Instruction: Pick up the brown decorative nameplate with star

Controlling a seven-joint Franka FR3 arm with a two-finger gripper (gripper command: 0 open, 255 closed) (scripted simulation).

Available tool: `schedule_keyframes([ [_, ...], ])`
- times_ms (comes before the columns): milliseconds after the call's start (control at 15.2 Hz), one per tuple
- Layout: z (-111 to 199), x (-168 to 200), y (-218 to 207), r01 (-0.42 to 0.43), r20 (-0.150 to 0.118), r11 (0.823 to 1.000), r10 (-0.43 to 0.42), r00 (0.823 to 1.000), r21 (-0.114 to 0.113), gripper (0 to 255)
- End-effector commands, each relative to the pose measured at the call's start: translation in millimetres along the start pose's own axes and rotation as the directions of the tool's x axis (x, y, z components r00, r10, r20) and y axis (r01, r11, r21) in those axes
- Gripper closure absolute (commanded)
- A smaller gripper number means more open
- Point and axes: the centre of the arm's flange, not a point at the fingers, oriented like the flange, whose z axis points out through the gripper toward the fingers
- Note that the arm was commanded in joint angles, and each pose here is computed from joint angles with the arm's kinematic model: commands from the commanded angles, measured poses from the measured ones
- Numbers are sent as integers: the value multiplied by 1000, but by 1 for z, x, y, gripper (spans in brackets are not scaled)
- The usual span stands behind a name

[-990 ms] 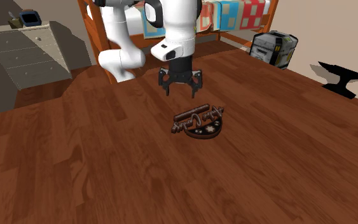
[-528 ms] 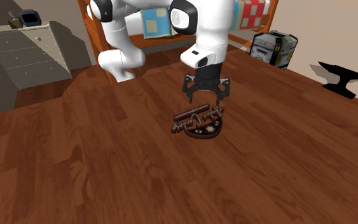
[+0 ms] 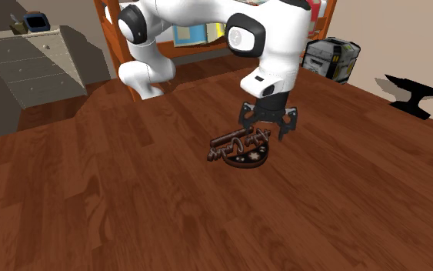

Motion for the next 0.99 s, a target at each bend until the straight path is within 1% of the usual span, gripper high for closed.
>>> schedule_keyframes([
  [0,11,0,-1,0,0,1000,0,1000,0,0],
  [132,24,0,-1,0,0,1000,0,1000,0,0],
  [264,24,0,-1,0,0,1000,0,1000,0,0],
  [330,24,0,-1,0,0,1000,0,1000,0,255],
  [924,24,0,-1,0,0,1000,0,1000,0,255],
])
